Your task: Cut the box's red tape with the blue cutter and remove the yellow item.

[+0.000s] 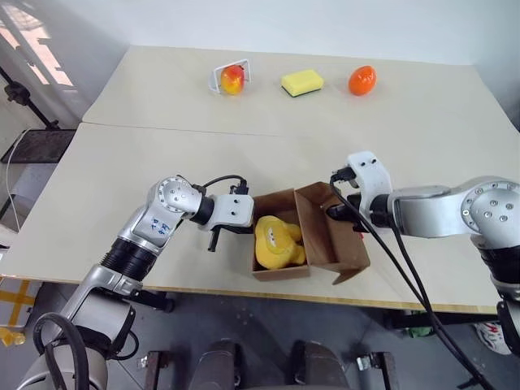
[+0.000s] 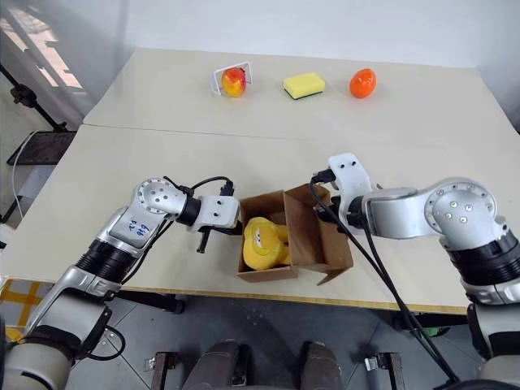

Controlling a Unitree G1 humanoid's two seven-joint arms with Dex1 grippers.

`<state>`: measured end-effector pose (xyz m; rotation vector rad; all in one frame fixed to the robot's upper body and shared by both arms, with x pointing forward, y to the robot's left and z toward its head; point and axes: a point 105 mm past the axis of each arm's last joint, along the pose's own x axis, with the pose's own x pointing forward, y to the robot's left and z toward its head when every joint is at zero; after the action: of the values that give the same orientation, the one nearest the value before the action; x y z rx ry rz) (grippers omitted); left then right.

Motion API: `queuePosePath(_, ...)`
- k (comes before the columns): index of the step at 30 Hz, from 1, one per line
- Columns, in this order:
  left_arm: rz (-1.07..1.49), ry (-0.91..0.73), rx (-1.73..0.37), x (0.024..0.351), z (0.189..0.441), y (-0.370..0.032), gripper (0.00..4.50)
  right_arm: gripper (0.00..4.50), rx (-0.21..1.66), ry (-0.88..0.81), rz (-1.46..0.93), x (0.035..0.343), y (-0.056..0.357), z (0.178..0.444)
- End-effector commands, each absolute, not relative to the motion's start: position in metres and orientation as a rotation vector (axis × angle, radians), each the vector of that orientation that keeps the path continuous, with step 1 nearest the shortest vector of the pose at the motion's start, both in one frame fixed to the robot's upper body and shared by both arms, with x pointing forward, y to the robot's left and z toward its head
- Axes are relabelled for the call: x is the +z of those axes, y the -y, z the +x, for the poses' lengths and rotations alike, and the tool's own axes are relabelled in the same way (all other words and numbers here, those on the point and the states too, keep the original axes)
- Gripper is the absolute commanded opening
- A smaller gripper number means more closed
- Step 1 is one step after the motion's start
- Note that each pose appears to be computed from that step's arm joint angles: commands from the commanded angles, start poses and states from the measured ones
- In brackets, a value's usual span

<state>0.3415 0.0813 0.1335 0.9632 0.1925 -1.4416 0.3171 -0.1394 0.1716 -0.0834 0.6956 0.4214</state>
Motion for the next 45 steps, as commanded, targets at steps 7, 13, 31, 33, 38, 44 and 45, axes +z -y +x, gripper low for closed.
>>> queuePosePath(7,0.865,-0.303,-1.421,0.133,0.343,-0.096,1.42,3.67,0.432,-0.505,-0.147,0.213,0.184,0.325)
queuePosePath(13,0.784,-0.283,-1.364,0.158,0.347,-0.115,2.83,4.5,0.444,-0.449,-0.239,0.233,0.217,0.321)
queuePosePath(31,0.726,-0.12,-1.684,0.218,0.3,-0.032,4.49,4.5,0.782,-0.382,-0.381,0.245,0.205,0.254)
queuePosePath(33,0.797,-0.173,-1.699,0.203,0.302,-0.032,4.49,4.5,0.787,-0.36,-0.368,0.245,0.201,0.251)
queuePosePath(38,0.932,-0.233,-1.725,0.178,0.312,-0.023,4.31,4.5,0.76,-0.338,-0.343,0.241,0.198,0.242)
queuePosePath(44,0.95,-0.224,-1.74,0.174,0.318,-0.015,2.76,4.5,0.729,-0.341,-0.329,0.235,0.199,0.235)
queuePosePath(45,0.947,-0.214,-1.743,0.175,0.318,-0.014,2.49,4.5,0.717,-0.342,-0.325,0.234,0.201,0.235)
